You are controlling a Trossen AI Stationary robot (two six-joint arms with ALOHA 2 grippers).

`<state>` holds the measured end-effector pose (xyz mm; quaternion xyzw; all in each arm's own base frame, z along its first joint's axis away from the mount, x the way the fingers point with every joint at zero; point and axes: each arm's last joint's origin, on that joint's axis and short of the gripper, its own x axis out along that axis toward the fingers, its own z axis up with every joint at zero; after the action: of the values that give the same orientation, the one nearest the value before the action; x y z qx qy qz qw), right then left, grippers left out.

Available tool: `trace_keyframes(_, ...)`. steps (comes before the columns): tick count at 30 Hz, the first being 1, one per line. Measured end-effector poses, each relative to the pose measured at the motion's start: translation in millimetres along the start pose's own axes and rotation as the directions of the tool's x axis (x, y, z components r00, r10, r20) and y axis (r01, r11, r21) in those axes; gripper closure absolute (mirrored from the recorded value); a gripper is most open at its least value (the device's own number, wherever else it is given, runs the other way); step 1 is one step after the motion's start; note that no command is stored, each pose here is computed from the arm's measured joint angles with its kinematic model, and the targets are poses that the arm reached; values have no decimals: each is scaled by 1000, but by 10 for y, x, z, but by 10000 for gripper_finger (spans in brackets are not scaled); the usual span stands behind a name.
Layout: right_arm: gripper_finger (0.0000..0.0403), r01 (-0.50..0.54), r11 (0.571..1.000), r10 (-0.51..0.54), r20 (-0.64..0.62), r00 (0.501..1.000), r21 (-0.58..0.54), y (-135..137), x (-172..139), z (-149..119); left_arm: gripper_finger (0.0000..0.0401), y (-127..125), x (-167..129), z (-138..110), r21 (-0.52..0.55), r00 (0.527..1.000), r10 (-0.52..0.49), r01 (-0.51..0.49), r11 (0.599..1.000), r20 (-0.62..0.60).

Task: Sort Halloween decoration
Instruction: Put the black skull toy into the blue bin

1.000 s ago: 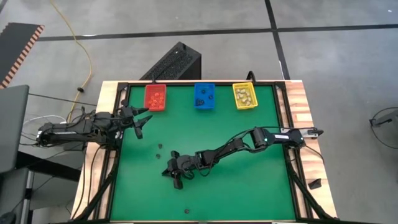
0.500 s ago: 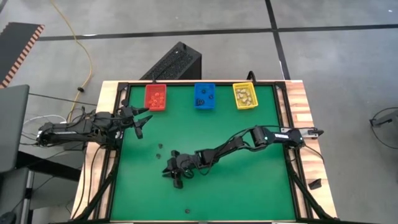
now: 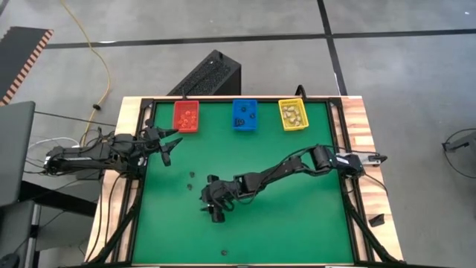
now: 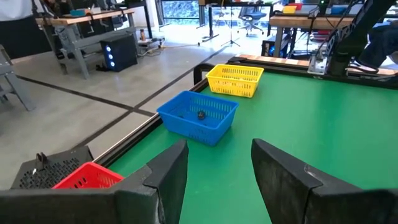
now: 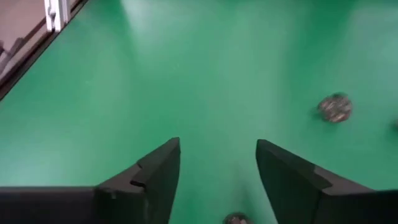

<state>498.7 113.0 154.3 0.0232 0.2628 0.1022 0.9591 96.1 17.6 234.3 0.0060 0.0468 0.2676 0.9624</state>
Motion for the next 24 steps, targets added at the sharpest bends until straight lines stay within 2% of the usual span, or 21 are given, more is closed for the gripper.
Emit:
trace_keyframes(4,137,-4,1000,5,-54,999,13,-1,35,-88,232,0,0,1,-2,1000,0,0,1000,0)
trace_keyframes(9,133,31,999,-28,-164,986,12,-30,27,-212,232,0,0,0,-2,1000,1,-1,1000,0)
trace_keyframes(12,133,49,999,-46,-171,984,15,-90,26,-309,232,1,0,1,-2,1000,1,-1,1000,0)
trace_keyframes(15,133,61,996,-50,-164,985,62,-148,20,-467,232,0,0,1,-4,1000,0,0,1000,0)
trace_keyframes(19,135,51,992,-45,-61,997,116,-177,8,-692,232,0,0,1,-4,1000,0,0,1000,0)
trace_keyframes(24,159,85,989,-85,1,996,122,-193,-15,-811,232,0,-1,1,-5,1000,0,0,1000,1)
